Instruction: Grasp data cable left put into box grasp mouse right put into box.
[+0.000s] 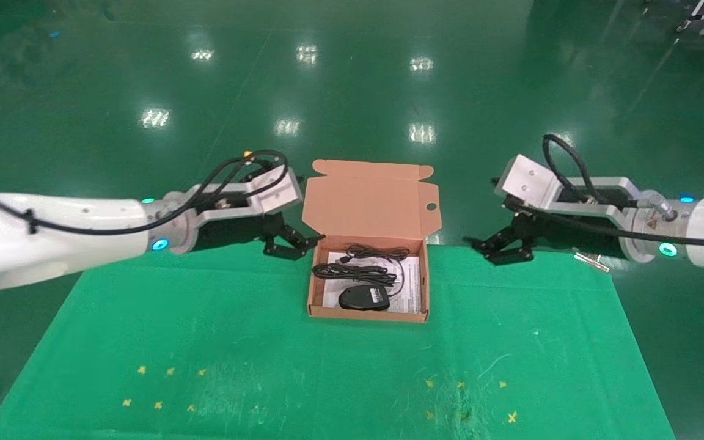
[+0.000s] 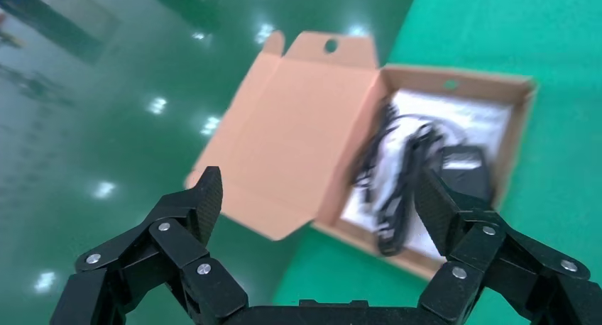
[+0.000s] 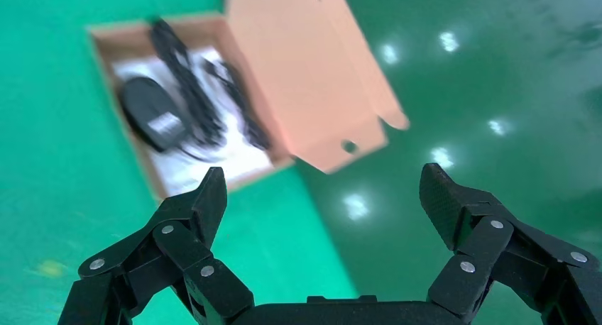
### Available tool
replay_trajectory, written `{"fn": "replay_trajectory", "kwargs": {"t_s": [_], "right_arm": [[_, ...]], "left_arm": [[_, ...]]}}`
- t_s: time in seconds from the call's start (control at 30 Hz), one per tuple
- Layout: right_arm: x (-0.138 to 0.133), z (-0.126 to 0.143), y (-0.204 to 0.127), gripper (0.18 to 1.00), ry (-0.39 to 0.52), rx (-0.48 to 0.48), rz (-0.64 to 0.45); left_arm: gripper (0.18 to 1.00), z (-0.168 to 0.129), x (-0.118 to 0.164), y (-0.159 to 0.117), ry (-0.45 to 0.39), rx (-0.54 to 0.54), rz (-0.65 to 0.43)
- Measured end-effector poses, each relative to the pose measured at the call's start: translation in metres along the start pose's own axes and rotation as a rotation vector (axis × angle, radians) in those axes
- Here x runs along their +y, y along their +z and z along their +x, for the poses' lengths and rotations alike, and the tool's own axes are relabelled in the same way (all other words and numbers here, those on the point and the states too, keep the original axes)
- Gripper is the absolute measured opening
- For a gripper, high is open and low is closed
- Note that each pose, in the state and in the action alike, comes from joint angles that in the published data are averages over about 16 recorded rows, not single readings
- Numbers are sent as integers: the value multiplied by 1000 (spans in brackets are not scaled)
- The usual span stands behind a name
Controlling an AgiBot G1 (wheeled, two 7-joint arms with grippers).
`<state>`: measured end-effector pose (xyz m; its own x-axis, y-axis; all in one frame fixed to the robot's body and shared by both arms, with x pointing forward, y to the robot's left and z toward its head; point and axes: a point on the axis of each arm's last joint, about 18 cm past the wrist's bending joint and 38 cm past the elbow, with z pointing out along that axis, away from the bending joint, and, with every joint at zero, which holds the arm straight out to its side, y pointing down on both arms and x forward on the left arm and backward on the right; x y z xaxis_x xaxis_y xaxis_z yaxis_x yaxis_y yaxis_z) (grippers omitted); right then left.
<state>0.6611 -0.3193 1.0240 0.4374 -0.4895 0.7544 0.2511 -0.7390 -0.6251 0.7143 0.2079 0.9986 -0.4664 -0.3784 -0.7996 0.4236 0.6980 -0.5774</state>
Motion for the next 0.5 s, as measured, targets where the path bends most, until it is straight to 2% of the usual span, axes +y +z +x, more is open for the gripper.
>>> {"fn": "replay_trajectory", "kwargs": {"t_s": [0.23,0.5], "right_arm": [[-1,-26,-10,1000,94,-108,84],[-6,-52,-29,1000,180,-224,195]], "left_arm": [[992,17,4,-26,-135,67,91],[1001,32,4,-63,-255,138,201]]}}
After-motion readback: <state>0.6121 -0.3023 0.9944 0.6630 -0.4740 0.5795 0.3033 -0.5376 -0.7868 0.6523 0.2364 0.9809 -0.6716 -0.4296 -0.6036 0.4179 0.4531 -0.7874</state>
